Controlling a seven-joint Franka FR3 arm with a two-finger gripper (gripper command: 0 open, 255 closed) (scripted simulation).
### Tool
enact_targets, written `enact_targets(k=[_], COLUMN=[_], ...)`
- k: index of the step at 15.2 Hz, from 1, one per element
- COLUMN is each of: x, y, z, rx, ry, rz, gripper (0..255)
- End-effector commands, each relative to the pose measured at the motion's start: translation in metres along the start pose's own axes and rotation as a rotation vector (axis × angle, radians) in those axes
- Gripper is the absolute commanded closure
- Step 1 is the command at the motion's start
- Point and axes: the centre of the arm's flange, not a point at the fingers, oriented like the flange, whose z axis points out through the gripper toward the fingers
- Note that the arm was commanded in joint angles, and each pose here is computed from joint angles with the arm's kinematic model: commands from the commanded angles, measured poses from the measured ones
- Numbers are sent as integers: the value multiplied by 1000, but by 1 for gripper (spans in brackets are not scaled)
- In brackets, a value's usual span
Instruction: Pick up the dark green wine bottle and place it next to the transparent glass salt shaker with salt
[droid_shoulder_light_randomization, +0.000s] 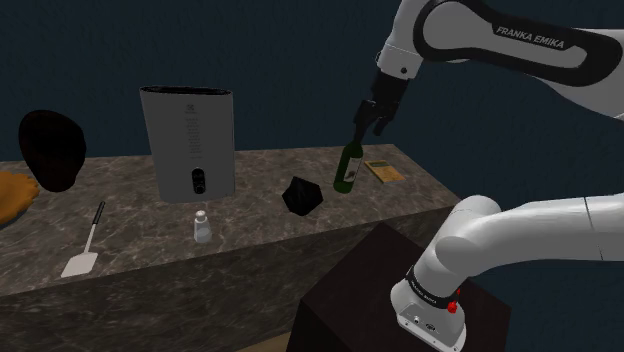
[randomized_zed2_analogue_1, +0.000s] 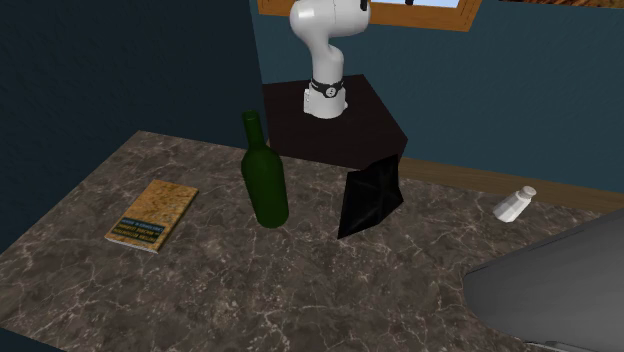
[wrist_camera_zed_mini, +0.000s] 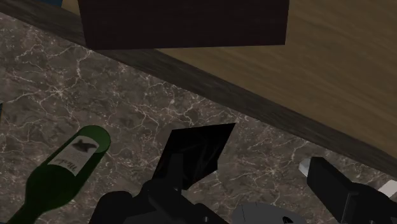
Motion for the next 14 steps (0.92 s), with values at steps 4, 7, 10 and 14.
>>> enact_targets(k=[4,7,10,14], x=[23,44,65,92], y=[29,58,88,130], z=[11,21,32,45], rx=[-8,-16,-25,-35], ry=[5,11,16,23], rz=[29,58,87,125], gripper=[0,0,0,0])
